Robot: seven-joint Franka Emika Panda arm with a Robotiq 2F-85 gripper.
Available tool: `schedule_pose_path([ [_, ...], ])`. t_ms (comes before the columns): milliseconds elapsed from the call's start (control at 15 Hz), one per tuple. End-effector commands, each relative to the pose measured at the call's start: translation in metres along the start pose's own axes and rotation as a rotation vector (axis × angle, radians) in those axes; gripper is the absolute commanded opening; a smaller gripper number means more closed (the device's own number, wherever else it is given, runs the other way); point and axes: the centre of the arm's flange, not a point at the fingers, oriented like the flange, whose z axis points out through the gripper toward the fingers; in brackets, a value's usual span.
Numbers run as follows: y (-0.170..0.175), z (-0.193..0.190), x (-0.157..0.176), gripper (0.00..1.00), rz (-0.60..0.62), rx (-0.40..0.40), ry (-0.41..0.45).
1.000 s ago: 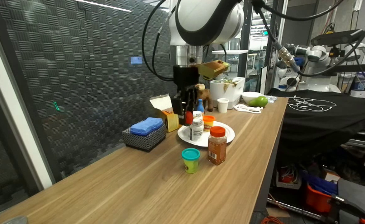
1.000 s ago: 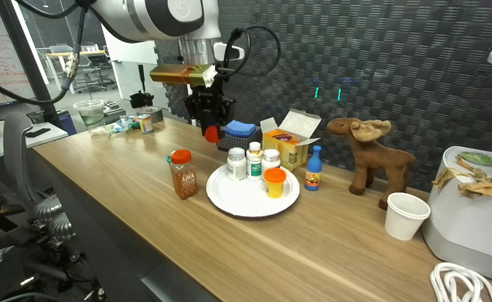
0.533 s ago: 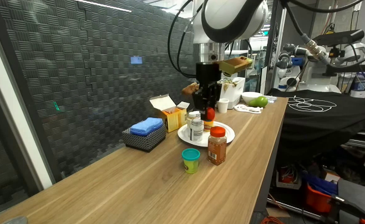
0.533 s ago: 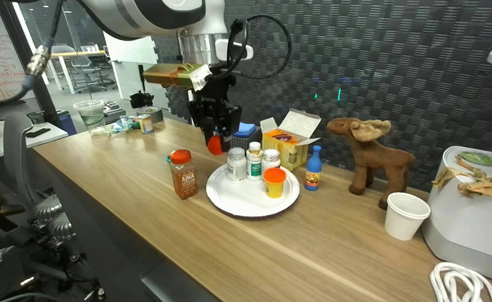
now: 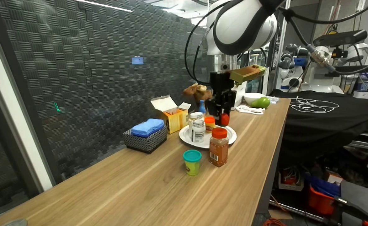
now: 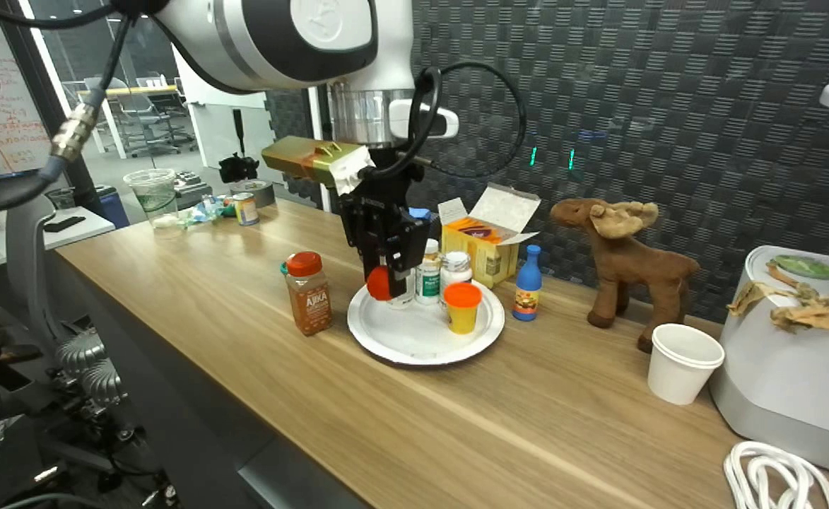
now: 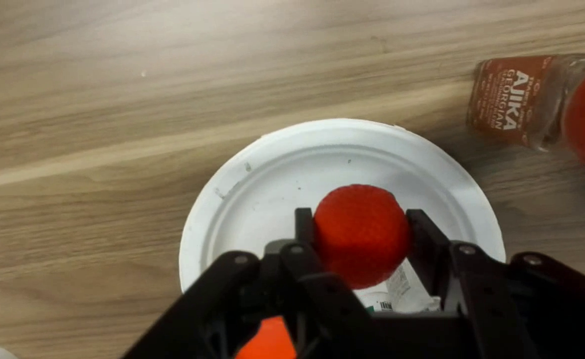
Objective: Put the bottles and orange plushie that are around the white plate on the white plate
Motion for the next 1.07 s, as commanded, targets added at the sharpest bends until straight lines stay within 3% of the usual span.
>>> schedule_pose_path([
  [0, 0.001, 0.011, 0.018, 0.24, 0.015, 0.002, -0.003],
  [800, 0.008, 0.027, 0.059, 0.24, 0.041, 0.011, 0.024],
  [933, 0.009, 0.019, 0.059, 0.75, 0.04, 0.014, 0.046],
  [1000, 0.009, 0.015, 0.059, 0.77, 0.042, 0.014, 0.056],
])
